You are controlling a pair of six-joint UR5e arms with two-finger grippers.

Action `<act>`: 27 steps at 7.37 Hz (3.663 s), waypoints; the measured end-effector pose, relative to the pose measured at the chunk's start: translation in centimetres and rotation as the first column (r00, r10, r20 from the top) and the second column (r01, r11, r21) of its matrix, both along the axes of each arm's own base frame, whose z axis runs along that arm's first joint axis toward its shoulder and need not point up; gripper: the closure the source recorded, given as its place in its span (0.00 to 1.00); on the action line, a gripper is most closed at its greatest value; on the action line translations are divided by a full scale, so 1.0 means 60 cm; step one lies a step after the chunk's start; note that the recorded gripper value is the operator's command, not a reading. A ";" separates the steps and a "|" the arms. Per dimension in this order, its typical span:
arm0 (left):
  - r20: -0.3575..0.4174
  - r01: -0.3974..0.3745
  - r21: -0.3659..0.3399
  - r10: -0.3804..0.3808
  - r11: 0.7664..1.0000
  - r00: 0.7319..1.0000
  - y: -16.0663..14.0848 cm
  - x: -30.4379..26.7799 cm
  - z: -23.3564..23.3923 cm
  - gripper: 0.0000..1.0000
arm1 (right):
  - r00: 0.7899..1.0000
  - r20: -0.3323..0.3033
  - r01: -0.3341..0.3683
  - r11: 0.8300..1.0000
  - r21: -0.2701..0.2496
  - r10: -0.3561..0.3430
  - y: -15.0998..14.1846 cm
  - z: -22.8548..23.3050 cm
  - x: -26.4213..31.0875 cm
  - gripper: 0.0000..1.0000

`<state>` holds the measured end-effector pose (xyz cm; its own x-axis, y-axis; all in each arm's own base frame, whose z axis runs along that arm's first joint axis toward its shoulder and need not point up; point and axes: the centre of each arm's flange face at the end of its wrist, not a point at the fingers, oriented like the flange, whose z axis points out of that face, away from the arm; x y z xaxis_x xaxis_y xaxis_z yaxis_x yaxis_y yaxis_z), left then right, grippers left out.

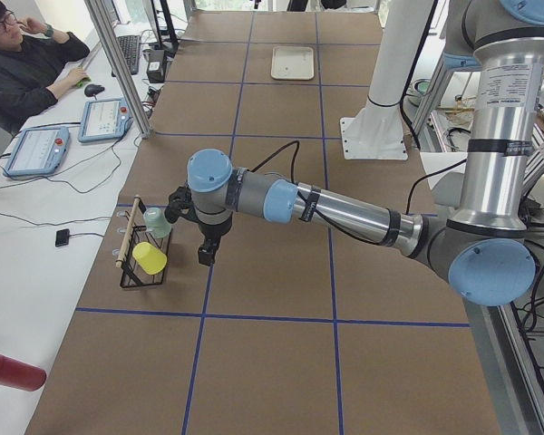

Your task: Left arm grabs green cup and hands to right arm on tray

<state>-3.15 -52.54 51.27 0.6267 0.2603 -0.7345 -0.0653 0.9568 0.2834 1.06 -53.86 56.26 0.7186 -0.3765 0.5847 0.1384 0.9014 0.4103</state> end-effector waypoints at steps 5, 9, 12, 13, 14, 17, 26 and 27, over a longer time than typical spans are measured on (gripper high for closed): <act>-0.044 0.025 0.102 -0.021 0.994 0.999 -0.126 0.054 -0.088 0.00 | 0.999 0.029 -0.017 1.000 0.026 0.016 -0.070 -0.120 -0.127 0.00; 0.068 0.101 -0.012 -0.100 0.995 0.993 -0.281 0.213 -0.146 0.00 | 0.999 0.042 -0.007 1.000 0.011 0.007 -0.070 -0.130 -0.160 0.00; 0.127 0.115 -0.017 -0.112 0.993 0.986 -0.351 0.309 -0.117 0.00 | 0.999 0.045 -0.003 1.000 0.010 0.003 -0.069 -0.131 -0.164 0.00; 0.125 0.113 -0.016 -0.110 0.993 0.986 -0.365 0.330 -0.104 0.00 | 0.999 0.046 -0.002 1.000 0.012 0.002 -0.070 -0.133 -0.165 0.00; 0.126 0.107 -0.021 -0.103 0.994 0.987 -0.372 0.352 -0.097 0.00 | 0.999 0.047 -0.002 1.000 0.015 0.001 -0.072 -0.136 -0.166 0.00; 0.131 0.097 -0.033 -0.092 0.995 0.987 -0.379 0.374 -0.085 0.00 | 0.999 0.048 -0.001 1.000 0.019 0.000 -0.074 -0.141 -0.168 0.00; 0.136 0.099 -0.050 -0.091 0.994 0.987 -0.381 0.381 -0.074 0.64 | 0.999 0.048 -0.001 1.000 0.019 0.000 -0.075 -0.141 -0.168 0.00; 0.135 0.100 -0.049 -0.092 0.994 0.987 -0.381 0.381 -0.076 0.77 | 0.999 0.048 -0.001 1.000 0.019 0.000 -0.075 -0.141 -0.168 0.00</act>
<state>19.69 -75.39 46.71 0.7392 0.1550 -0.6555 -0.0054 0.9745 0.2243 -8.99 -58.33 47.80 0.6900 -0.3878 0.6111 0.1176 0.8932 0.4339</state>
